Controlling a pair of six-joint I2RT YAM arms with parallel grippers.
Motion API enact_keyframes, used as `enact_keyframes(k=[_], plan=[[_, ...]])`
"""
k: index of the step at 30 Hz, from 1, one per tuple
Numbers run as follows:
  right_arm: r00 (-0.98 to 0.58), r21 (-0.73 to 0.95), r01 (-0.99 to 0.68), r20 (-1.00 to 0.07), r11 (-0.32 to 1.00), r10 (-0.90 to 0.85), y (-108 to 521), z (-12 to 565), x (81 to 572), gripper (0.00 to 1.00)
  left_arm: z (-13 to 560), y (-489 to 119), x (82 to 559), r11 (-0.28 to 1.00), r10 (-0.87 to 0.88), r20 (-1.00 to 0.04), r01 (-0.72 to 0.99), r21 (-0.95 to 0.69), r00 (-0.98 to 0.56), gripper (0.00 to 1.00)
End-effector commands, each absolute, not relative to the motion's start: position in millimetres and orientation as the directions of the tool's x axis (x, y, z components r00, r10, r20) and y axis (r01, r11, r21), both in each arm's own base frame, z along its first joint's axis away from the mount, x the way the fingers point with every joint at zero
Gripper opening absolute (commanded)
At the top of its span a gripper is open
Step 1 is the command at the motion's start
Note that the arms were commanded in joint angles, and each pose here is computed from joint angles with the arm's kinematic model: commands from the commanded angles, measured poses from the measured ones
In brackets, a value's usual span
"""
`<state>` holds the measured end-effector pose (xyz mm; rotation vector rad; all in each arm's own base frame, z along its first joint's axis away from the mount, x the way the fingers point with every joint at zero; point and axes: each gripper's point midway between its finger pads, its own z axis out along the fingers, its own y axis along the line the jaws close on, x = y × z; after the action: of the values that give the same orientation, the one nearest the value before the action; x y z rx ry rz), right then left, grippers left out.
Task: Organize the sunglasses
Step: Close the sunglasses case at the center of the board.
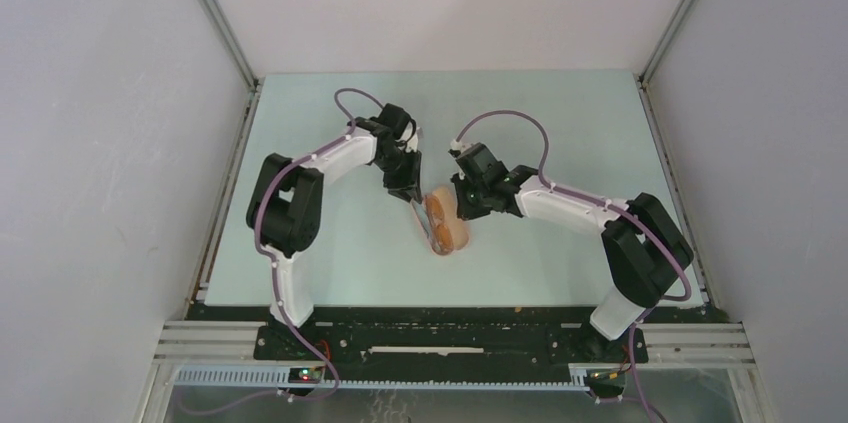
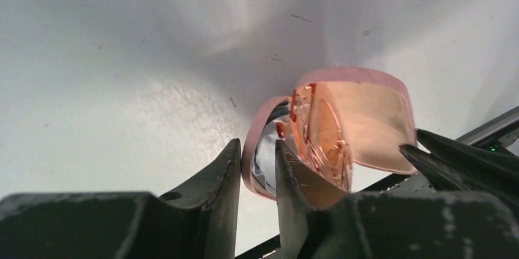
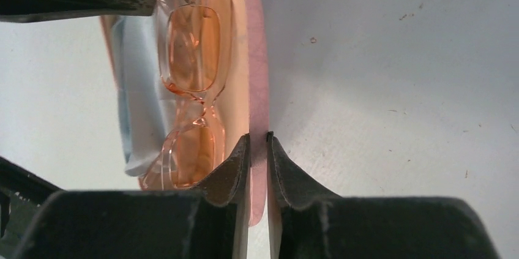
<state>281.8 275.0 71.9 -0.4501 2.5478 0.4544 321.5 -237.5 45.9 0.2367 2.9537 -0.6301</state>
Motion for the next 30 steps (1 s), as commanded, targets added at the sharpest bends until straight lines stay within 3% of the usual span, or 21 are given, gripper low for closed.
enact_keyframes(k=[1,10,21,26,30], plan=[[-0.786,0.193,-0.323,-0.600,0.926,-0.149,272.3,90.6,292.2,0.10,102.5,-244.3,334.2,0.882,0.098,-0.282,0.214,-0.420,-0.954,0.32],[-0.757,0.145,-0.300,-0.637,0.943,-0.143,273.9,98.4,288.1,0.09,95.4,-247.4,322.0,0.861,0.090,-0.264,0.208,-0.464,-0.960,0.38],[-0.748,0.117,-0.277,-0.650,0.954,-0.138,271.6,102.8,282.8,0.09,100.3,-247.6,316.3,0.850,0.058,-0.284,0.197,-0.489,-0.957,0.57],[-0.740,0.088,-0.258,-0.658,0.962,-0.139,267.3,103.6,282.3,0.09,108.2,-246.6,314.2,0.846,0.020,-0.304,0.179,-0.503,-0.952,0.71],[-0.744,0.056,-0.240,-0.651,0.969,-0.147,263.3,99.9,281.7,0.09,115.1,-252.5,308.2,0.811,-0.010,-0.320,0.180,-0.557,-0.947,0.72]])
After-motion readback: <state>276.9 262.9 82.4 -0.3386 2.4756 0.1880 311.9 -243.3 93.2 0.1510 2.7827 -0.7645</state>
